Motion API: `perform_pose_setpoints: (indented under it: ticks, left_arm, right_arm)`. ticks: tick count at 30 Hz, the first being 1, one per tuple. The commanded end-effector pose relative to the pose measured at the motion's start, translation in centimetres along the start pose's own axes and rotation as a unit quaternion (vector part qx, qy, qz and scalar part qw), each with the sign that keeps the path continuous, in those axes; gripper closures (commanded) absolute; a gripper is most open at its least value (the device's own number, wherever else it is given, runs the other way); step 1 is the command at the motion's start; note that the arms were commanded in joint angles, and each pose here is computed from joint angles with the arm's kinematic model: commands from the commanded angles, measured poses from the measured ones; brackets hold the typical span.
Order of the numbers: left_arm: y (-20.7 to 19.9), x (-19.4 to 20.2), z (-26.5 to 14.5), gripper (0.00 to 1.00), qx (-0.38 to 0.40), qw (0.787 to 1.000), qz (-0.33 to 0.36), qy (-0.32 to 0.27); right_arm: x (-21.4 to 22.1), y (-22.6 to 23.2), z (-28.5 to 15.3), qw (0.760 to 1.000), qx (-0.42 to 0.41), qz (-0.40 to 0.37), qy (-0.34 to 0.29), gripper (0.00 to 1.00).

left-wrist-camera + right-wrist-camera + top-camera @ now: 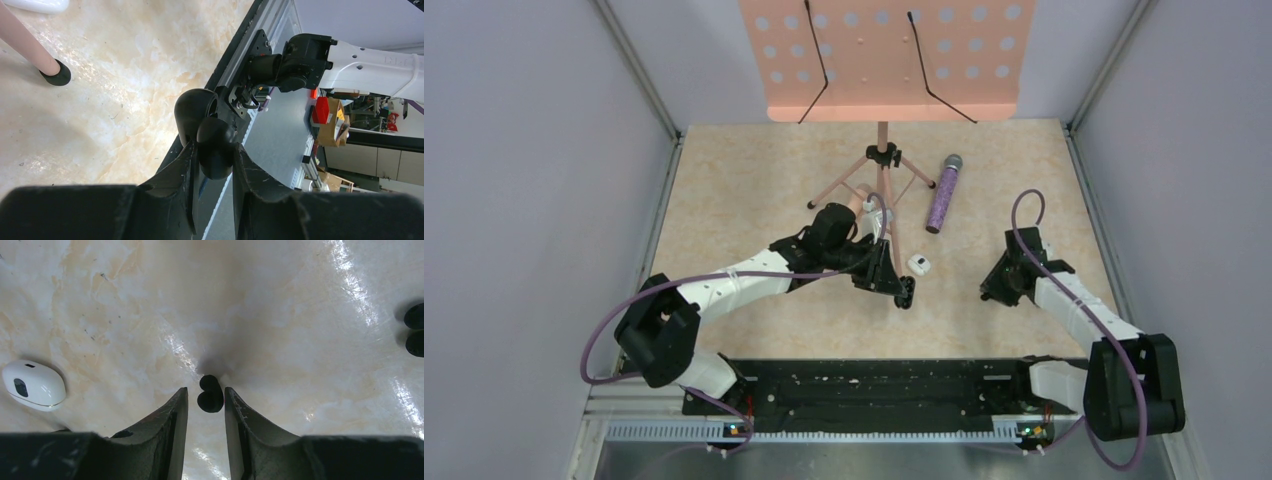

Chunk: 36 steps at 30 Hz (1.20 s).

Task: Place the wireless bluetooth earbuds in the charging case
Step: Pick up the right earbud from the corner of the board.

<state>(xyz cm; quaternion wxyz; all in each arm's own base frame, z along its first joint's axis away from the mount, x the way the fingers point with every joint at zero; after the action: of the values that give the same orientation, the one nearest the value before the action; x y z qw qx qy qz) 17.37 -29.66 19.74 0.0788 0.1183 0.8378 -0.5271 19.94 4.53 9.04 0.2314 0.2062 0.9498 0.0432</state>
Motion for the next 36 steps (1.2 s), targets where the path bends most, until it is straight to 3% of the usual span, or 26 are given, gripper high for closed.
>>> perform_pose_setpoints:
  ticks: [1, 12, 18, 25, 28, 32, 36]
  left_arm:
    - [-1.5, -1.0, -0.2, 1.0, 0.022, 0.999, 0.025, -0.015]
    - [-1.5, -0.9, -0.3, 1.0, 0.023, 0.999, 0.025, -0.017]
    - [-1.3, -0.8, -0.1, 1.0, 0.021, 0.999, 0.022, -0.015]
    - [-1.3, -0.8, 0.0, 1.0, 0.025, 0.999, 0.016, -0.011]
    - [-1.4, -1.1, 0.3, 1.0, 0.034, 0.999, 0.018, -0.015]
    - [-1.5, -1.2, 0.6, 1.0, 0.048, 0.999, 0.008, -0.02]
    - [-1.4, -1.2, 0.8, 1.0, 0.051, 0.999, 0.0, -0.018]
  right_arm:
    - [-0.5, -0.3, -0.1, 1.0, -0.002, 0.002, -0.018, 0.69]
    - [-0.5, -0.2, 0.0, 1.0, -0.011, 0.002, -0.016, 0.83]
    - [-0.8, 0.1, -0.4, 1.0, -0.019, 0.003, -0.021, 1.0]
    - [-2.5, 1.2, -3.0, 0.998, -0.051, -0.008, -0.043, 1.0]
    - [-3.5, 2.3, -5.4, 0.992, -0.1, -0.02, -0.075, 1.0]
    - [-3.9, 4.4, -8.2, 0.971, -0.205, -0.022, -0.122, 1.0]
    - [-3.9, 6.0, -11.4, 0.95, -0.246, -0.047, -0.185, 1.0]
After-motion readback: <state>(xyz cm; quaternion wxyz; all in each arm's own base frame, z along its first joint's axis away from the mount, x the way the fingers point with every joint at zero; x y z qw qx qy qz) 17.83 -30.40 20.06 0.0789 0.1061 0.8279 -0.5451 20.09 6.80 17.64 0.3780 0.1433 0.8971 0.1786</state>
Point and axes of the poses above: each gripper's point midway between its finger pads, its own z axis out along the fingers, its own y axis along the line the jaws close on, x = y × z, the point moved 7 cm from there along -z, back along the fingers, and after that the axes turned 13 degrees about -z, right-handed, at the moved point
